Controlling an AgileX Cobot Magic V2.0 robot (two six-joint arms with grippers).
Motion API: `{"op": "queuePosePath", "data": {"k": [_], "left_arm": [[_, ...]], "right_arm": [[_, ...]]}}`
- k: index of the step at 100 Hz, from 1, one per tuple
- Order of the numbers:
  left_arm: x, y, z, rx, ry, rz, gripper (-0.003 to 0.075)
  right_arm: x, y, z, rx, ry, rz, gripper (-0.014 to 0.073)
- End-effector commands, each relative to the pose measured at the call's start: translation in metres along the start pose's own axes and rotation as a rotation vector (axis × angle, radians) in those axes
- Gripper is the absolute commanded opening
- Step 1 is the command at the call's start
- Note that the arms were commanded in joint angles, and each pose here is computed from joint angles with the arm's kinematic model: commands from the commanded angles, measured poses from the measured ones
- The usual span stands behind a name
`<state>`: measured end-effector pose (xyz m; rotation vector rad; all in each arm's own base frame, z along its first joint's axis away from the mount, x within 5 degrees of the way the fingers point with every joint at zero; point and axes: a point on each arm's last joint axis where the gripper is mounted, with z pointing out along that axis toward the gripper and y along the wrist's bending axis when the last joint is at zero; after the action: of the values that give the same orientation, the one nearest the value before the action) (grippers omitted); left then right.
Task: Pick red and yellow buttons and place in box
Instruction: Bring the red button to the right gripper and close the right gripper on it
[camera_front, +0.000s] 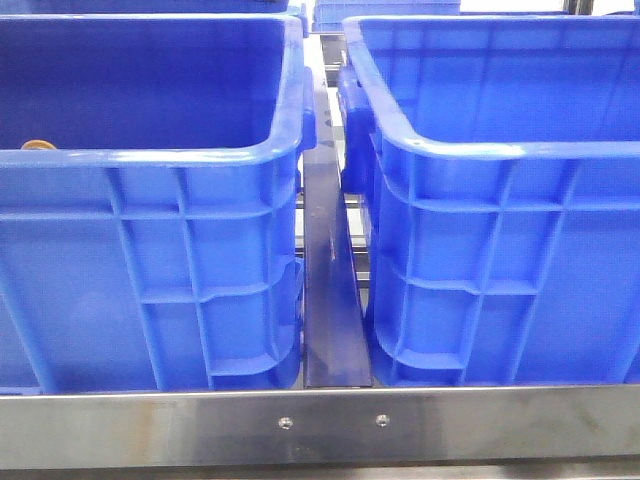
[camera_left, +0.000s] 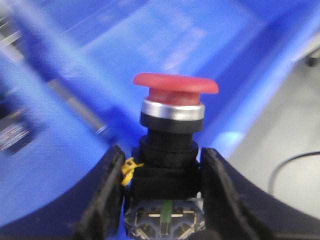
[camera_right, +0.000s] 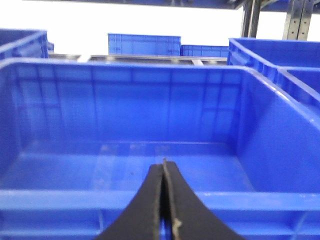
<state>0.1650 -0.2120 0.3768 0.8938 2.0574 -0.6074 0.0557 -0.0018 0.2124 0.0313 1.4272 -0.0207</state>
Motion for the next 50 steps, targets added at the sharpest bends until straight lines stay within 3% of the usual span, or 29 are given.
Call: {"op": "queuePosePath", "data": {"k": [1, 24, 50], "left_arm": [[-0.017, -0.015, -0.017, 0.054, -0.152, 0.011, -0.0019], [-0.018, -0.023, -0.017, 0.082, -0.168, 0.026, -0.0019], [-0.018, -0.023, -0.017, 0.082, -0.168, 0.026, -0.0019]], "right_arm": [[-0.032, 0.001, -0.005, -0.011, -0.175, 0.057, -0.0067], [-0.094, 0.0, -0.005, 0.0, -0.112, 0.172, -0.0067], [-0.161, 0.005, 0.022, 0.01, 0.303, 0.296, -0.0067]]}}
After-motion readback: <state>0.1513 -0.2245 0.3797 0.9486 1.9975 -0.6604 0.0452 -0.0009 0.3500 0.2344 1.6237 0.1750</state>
